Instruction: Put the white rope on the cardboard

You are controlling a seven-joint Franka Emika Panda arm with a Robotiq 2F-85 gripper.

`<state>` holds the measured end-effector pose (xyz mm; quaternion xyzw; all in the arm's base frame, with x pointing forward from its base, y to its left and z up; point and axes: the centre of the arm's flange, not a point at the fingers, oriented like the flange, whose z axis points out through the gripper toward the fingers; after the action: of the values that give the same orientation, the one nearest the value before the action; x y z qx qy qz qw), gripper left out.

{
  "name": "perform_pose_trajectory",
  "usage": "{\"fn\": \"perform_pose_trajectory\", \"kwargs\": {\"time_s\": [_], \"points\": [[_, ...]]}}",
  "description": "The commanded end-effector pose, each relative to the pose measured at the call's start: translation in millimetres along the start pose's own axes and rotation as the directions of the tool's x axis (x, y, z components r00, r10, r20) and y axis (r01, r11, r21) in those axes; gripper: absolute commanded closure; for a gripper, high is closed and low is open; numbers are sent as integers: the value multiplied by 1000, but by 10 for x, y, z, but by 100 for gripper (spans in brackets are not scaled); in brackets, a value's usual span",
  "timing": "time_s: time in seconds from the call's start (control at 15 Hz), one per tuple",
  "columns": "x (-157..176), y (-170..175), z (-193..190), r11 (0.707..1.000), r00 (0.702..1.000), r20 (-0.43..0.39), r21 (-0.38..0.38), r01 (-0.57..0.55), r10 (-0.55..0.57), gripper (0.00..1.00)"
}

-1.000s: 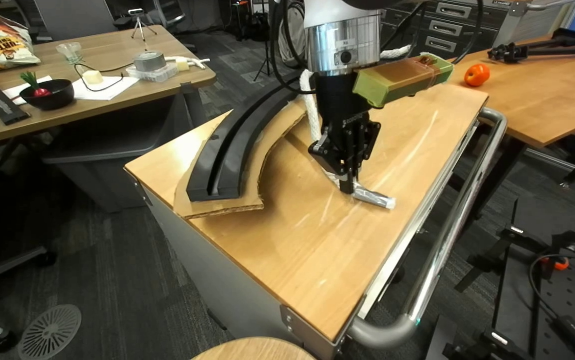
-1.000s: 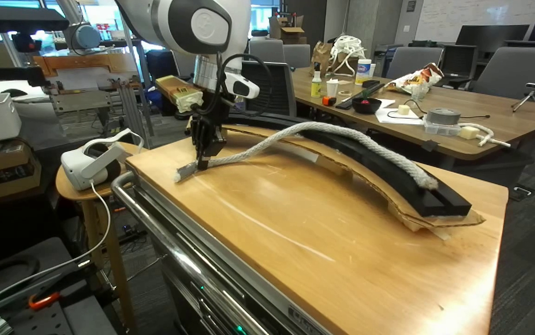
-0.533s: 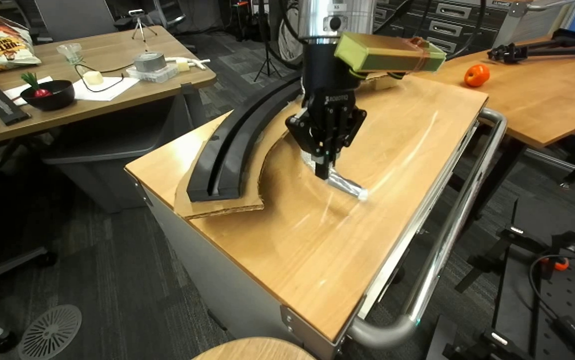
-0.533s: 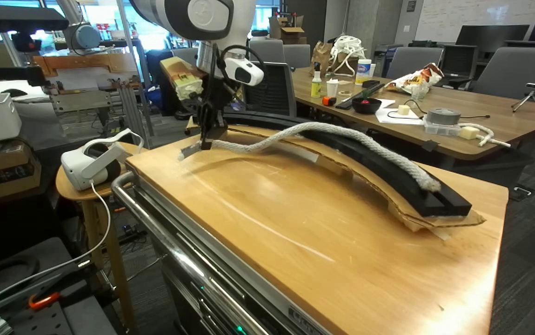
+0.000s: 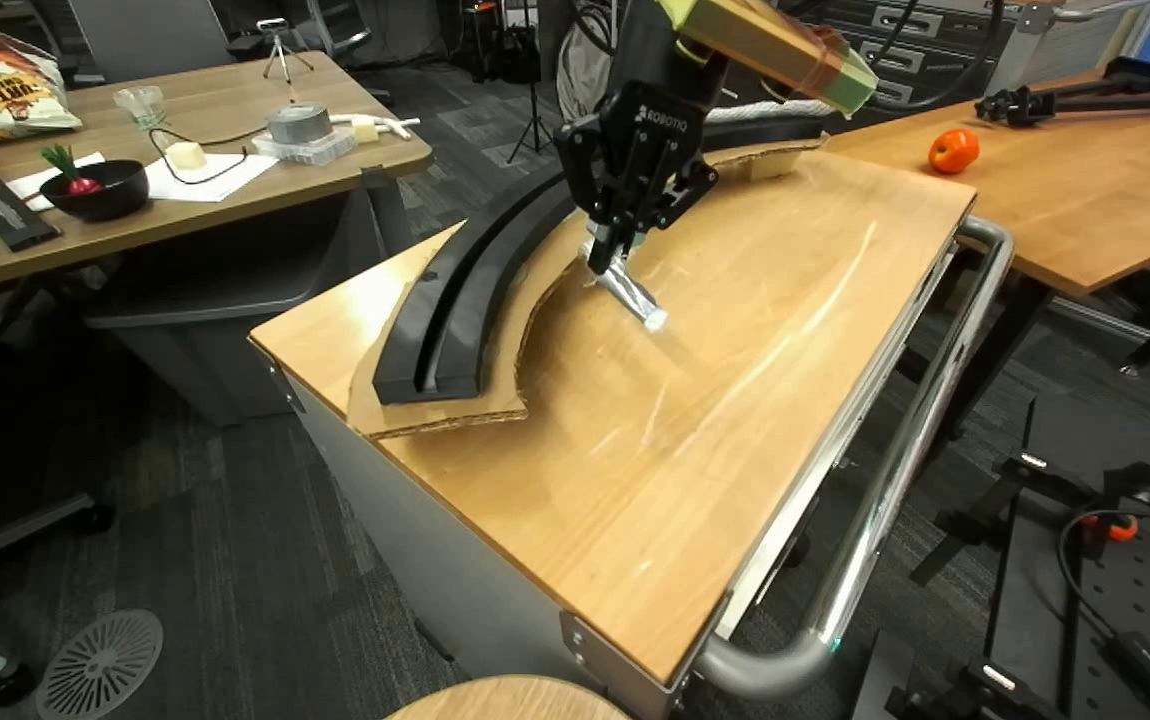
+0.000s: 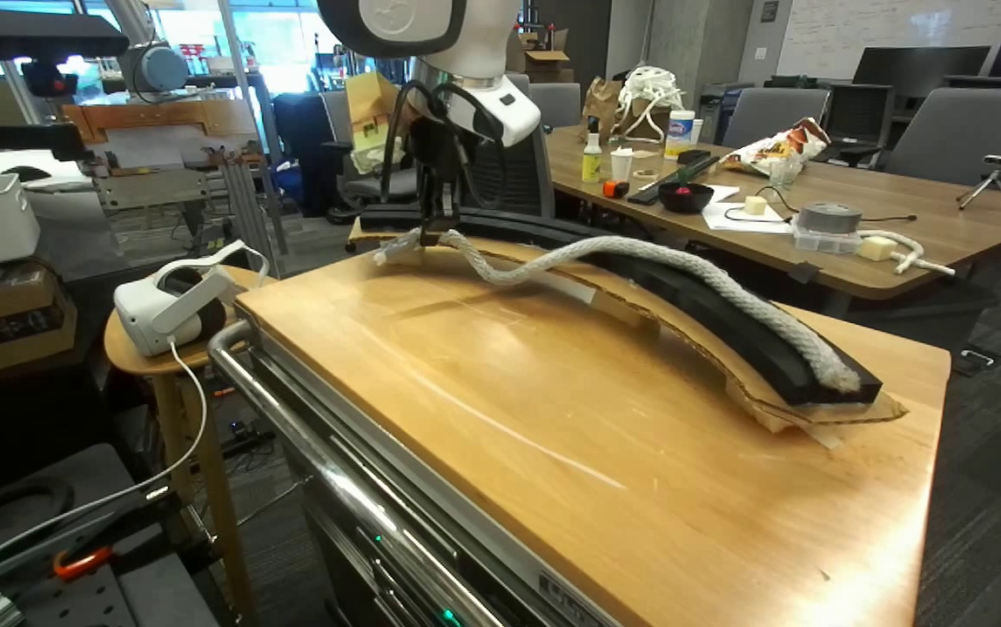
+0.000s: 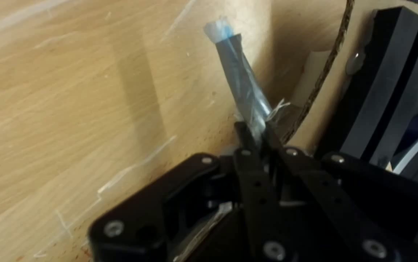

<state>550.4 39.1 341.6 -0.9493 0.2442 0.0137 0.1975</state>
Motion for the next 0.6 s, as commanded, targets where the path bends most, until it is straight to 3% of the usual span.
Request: {"fn": "perform_pose_trajectory", "kwargs": {"time_s": [0.0, 0.53], "points": [[7, -36, -103, 998, 998, -68, 68, -5, 10, 98], [-6, -288, -541, 991, 975, -218, 115, 69, -43, 98]]}}
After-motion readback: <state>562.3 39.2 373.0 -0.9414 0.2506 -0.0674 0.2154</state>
